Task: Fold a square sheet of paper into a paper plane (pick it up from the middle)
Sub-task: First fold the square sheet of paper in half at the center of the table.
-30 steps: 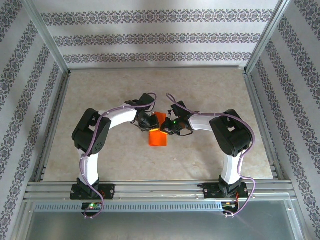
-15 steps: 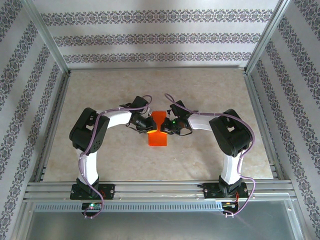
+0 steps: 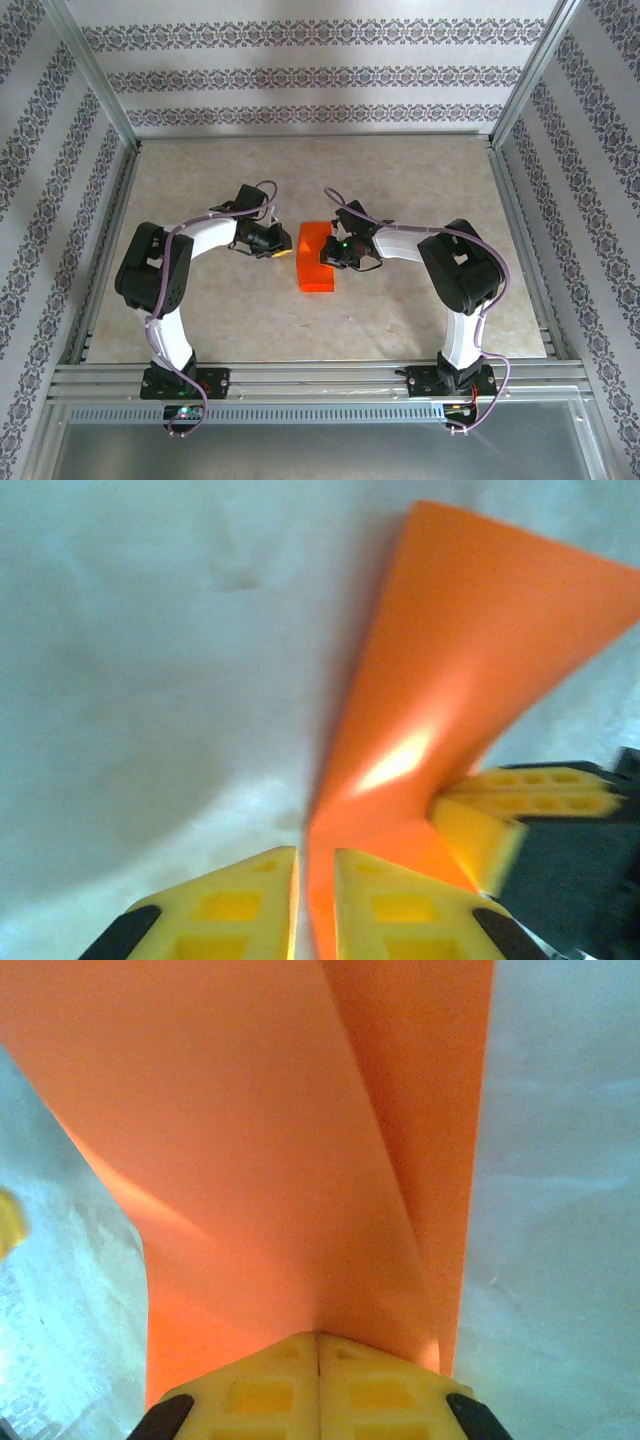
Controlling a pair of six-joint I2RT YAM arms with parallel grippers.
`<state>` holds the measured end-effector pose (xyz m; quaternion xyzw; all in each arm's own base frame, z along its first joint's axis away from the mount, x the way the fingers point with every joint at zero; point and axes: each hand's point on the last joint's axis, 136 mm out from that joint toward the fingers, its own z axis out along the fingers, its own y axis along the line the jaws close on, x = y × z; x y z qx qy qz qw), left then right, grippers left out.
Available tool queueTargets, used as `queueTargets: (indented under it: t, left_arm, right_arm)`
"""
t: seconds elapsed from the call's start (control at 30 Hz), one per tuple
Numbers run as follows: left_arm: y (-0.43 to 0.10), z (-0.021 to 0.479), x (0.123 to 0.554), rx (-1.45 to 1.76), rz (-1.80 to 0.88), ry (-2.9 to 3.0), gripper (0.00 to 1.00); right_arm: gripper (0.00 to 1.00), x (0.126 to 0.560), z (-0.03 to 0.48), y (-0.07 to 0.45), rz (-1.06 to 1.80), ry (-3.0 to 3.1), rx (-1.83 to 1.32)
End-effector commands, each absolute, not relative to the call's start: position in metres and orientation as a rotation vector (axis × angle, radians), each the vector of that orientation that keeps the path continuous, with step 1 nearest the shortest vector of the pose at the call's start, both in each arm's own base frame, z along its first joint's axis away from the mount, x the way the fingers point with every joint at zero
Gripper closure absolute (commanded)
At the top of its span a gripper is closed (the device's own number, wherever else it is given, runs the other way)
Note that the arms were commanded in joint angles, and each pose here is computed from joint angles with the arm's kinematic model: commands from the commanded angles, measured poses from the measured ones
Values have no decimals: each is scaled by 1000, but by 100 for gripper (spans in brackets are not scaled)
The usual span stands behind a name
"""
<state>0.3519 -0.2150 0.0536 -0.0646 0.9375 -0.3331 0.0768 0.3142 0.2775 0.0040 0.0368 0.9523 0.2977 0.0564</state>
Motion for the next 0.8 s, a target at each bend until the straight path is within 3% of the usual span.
queueTargets:
  t: [0.0,0.2,0.47,0.63,0.77]
  left_arm:
    - [-238,67,342,-216,-1058,2783,83]
    - [-261,37,325,-263,-1071,2875,84]
    - [-236,-6,292,-277,-903,3062,84]
    - [-195,-12,278,-318,-806,3106,84]
    - [-188,13,288,-306,-835,3044,84]
  right_arm:
    - [94,241,-84,187,239,3241,270]
    - [94,237,-89,188,262,3252,294]
    - [94,234,-92,187,252,3264,292]
    - [94,231,-95,184,224,3271,296]
    - [94,231,-95,182,212,3271,296]
